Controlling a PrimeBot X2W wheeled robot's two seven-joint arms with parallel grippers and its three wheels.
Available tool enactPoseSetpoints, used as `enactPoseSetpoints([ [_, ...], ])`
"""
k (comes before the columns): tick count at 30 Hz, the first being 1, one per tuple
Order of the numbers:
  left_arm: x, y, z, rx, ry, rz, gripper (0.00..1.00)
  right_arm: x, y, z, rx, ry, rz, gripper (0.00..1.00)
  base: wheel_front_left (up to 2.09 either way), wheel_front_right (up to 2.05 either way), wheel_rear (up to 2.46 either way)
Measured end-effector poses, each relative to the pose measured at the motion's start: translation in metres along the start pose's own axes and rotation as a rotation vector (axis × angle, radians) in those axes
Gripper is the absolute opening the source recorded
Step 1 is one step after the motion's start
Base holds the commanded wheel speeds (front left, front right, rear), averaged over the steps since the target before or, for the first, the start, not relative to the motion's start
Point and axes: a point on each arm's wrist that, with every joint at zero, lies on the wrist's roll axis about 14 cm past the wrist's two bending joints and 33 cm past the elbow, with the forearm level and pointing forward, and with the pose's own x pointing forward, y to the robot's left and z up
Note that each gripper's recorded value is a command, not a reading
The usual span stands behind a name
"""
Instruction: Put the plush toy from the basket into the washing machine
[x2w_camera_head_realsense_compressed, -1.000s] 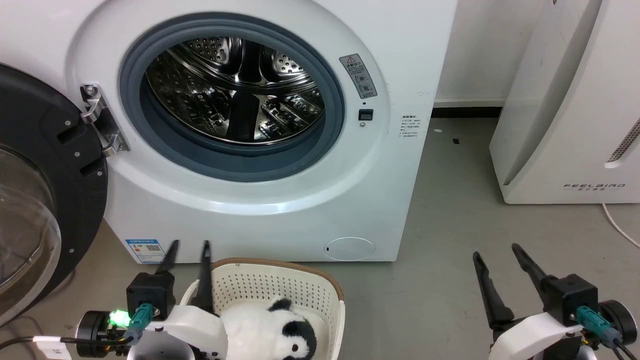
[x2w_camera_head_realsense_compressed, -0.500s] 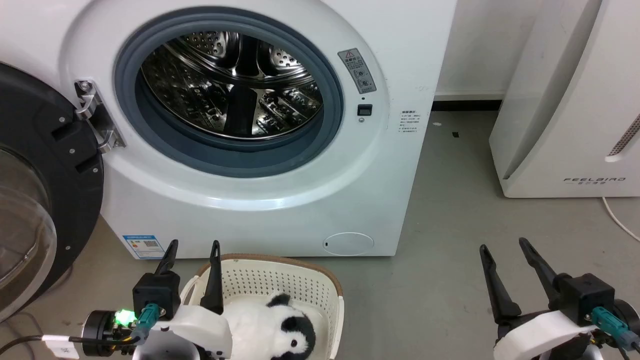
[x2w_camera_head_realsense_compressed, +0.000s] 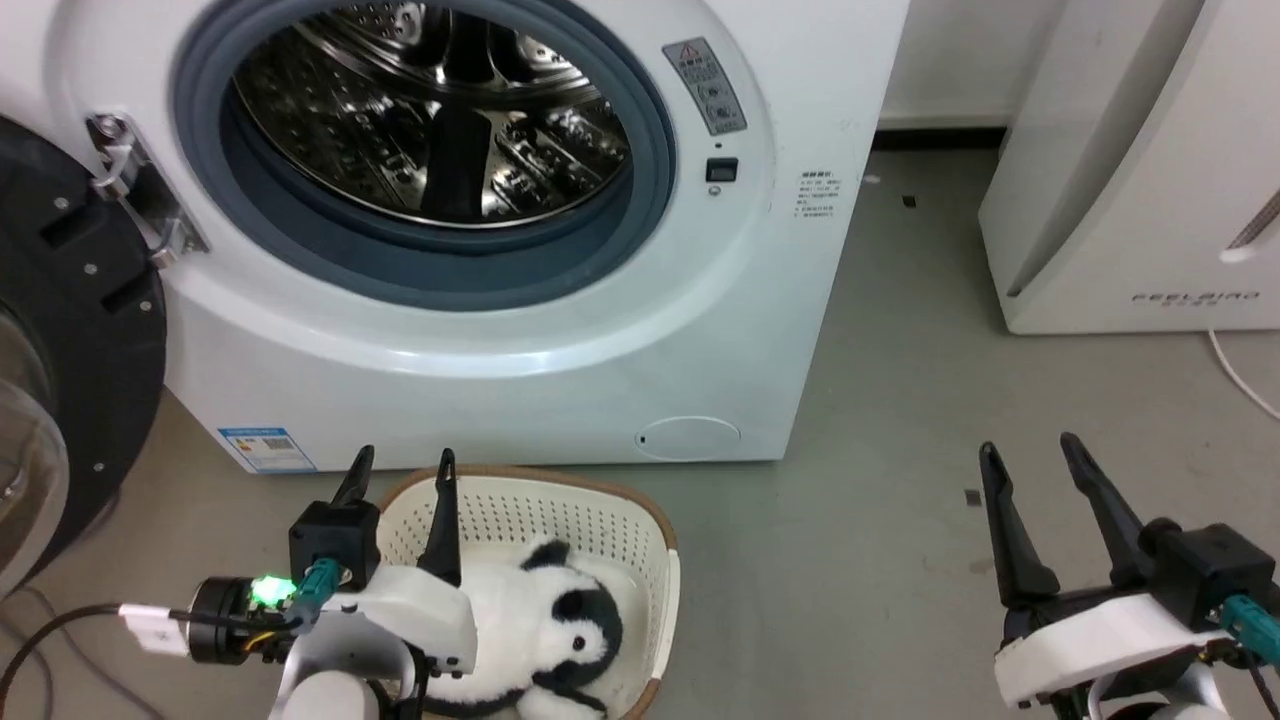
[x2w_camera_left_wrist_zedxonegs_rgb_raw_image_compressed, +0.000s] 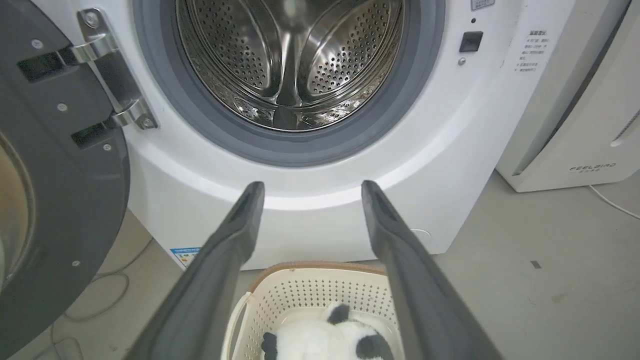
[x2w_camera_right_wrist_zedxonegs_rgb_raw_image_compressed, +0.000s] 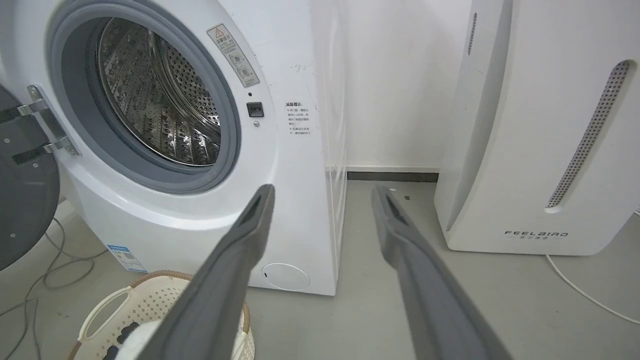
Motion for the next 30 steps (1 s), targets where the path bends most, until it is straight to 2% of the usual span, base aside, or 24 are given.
enactPoseSetpoints([
  [14,0.036,-0.015,-0.06,0.023,0.168,-0.064,1.0,0.02,-0.01,-0.01,0.052,-0.002,-0.024,1.0,0.0,0.0,0.0],
  [17,0.046,-0.023,-0.088,0.033,0.246,-0.096,1.0,0.027,-0.014,-0.016,0.072,-0.001,-0.034,1.0,0.0,0.0,0.0],
  [30,0.067,-0.033,-0.161,0.071,0.465,-0.161,1.0,0.05,-0.026,-0.036,0.123,0.012,-0.063,1.0,0.0,0.0,0.0],
])
